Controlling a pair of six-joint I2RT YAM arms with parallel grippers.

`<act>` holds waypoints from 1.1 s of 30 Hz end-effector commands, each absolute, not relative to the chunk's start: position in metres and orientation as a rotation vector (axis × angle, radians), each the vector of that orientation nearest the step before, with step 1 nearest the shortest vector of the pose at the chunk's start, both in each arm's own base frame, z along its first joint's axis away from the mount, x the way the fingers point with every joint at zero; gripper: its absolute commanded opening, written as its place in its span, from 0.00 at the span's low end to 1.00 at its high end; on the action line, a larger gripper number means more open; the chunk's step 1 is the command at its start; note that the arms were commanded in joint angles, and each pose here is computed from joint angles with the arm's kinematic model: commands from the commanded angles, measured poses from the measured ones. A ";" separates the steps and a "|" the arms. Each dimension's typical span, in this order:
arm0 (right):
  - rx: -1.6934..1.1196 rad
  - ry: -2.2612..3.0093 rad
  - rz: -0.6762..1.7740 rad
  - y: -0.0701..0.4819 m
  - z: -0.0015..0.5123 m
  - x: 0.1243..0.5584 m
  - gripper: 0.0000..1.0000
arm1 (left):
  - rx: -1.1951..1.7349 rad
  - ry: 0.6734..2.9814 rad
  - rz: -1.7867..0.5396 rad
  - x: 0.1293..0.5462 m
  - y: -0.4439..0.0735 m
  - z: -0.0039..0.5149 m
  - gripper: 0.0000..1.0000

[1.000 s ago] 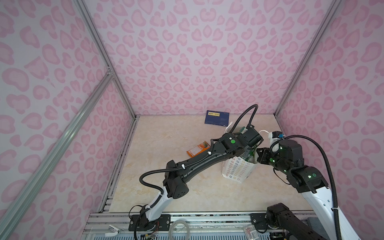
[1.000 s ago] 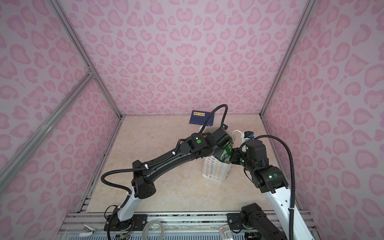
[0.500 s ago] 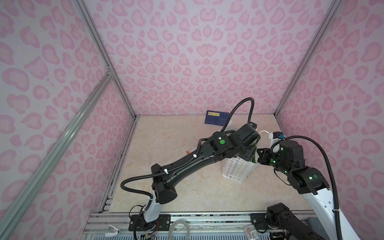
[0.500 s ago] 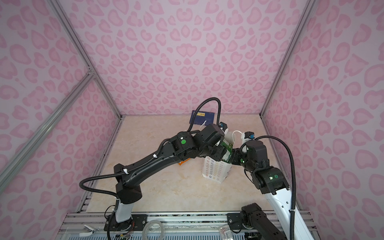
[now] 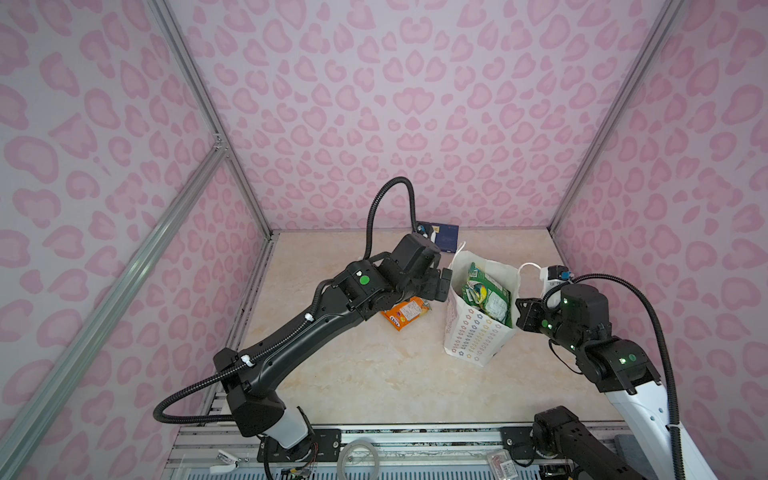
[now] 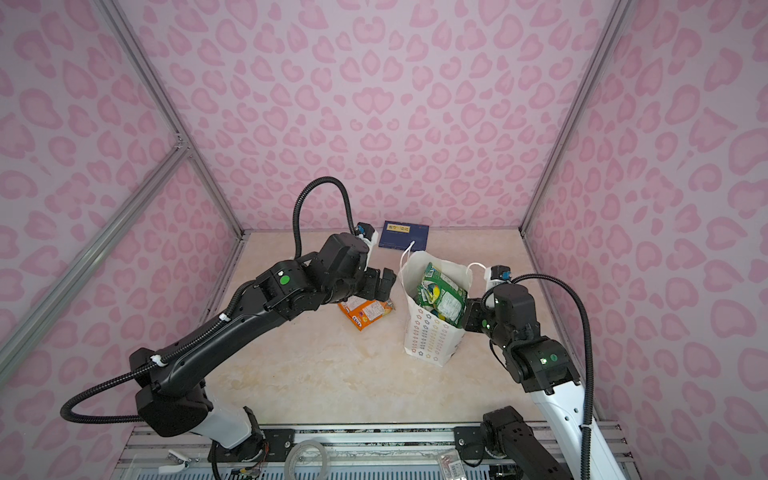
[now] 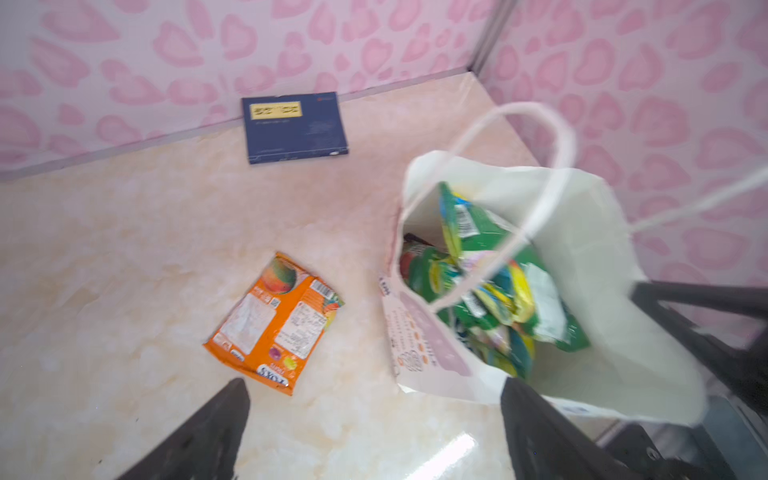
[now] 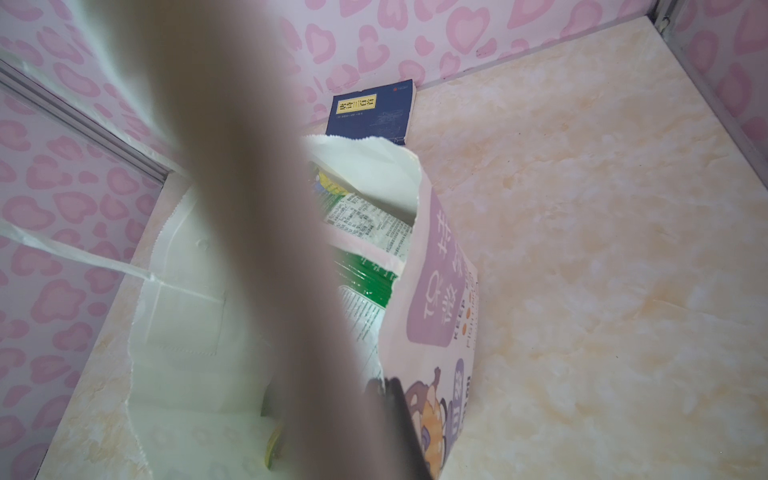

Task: Place the snacks into the paper bag

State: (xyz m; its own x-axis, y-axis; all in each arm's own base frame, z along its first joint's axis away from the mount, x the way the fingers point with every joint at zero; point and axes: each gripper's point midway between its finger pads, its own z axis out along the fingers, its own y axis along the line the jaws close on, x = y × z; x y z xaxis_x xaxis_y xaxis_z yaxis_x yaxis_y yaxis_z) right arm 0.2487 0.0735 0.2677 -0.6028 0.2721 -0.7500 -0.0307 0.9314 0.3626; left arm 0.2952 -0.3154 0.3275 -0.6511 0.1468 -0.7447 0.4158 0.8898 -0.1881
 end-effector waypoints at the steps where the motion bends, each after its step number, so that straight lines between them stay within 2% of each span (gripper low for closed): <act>1: 0.159 2.186 0.442 0.076 0.265 0.248 0.00 | 0.381 2.281 -0.567 0.314 -0.326 0.324 0.98; 7: 0.163 2.173 0.443 0.075 0.270 0.245 0.00 | 0.574 2.333 -0.696 0.309 -0.369 0.297 1.00; 11: 0.167 2.177 0.455 0.076 0.268 0.245 0.00 | 0.471 2.395 -0.531 0.336 -0.366 0.281 0.97; 15: 0.164 2.186 0.463 0.078 0.266 0.245 0.00 | 0.458 2.412 -0.452 0.355 -0.373 0.270 0.90; 18: 0.166 2.182 0.457 0.077 0.268 0.245 0.00 | 0.465 2.446 -0.401 0.363 -0.379 0.256 0.78; 24: 0.163 2.184 0.453 0.077 0.267 0.247 0.00 | 0.550 2.501 -0.493 0.349 -0.397 0.245 0.23; 27: 0.160 2.188 0.453 0.079 0.265 0.251 0.00 | 0.572 2.480 -0.526 0.338 -0.401 0.259 0.04; 33: 0.148 2.150 0.544 0.097 0.282 0.270 0.00 | 0.624 2.353 -0.606 0.298 -0.437 0.315 0.03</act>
